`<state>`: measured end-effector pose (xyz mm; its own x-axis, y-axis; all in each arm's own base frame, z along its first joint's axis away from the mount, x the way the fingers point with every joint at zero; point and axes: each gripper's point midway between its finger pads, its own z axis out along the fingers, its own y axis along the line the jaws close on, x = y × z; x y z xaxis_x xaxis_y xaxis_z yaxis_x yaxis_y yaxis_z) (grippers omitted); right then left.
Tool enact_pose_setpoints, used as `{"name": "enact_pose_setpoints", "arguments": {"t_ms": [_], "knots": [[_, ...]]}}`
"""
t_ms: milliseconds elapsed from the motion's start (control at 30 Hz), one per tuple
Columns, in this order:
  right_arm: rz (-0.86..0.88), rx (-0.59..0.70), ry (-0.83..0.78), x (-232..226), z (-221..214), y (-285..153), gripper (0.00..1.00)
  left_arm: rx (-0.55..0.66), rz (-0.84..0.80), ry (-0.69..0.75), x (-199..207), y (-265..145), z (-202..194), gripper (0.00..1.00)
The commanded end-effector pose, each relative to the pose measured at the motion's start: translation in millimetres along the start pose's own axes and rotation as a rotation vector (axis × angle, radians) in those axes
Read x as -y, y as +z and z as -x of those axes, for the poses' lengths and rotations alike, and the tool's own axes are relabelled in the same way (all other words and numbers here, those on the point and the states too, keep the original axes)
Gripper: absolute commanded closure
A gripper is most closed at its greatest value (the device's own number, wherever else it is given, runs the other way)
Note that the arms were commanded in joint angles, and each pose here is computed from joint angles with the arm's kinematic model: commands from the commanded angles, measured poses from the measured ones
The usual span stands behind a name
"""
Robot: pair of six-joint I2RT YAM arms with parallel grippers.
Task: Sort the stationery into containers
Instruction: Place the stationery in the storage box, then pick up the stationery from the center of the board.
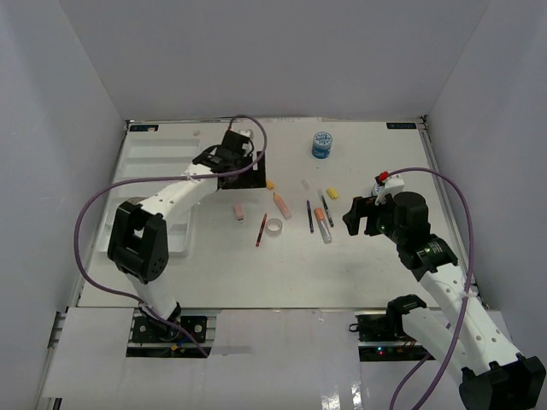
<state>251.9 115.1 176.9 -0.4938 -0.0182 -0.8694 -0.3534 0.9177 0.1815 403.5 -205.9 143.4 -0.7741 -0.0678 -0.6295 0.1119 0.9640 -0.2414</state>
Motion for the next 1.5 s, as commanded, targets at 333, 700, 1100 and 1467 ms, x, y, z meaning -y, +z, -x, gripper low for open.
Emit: {"name": "enact_pose_setpoints", "arguments": {"t_ms": [333,700,1100,1467], "knots": [[0.012,0.042,-0.001,-4.9,17.6,-6.0,0.1,-0.258,0.004,0.115,63.5,10.4,-108.9,0.39],[0.013,0.042,0.002,-5.1,14.2,-9.1,0.1,-0.305,0.052,0.122,56.8,24.7,-130.1,0.55],[0.014,0.037,0.003,-5.1,10.6,-11.0,0.1,-0.322,0.078,0.113,52.0,32.0,-137.4,0.61],[0.012,0.031,0.003,-4.5,8.1,-11.1,0.1,-0.347,0.093,0.109,51.1,43.4,-144.4,0.67]]}}
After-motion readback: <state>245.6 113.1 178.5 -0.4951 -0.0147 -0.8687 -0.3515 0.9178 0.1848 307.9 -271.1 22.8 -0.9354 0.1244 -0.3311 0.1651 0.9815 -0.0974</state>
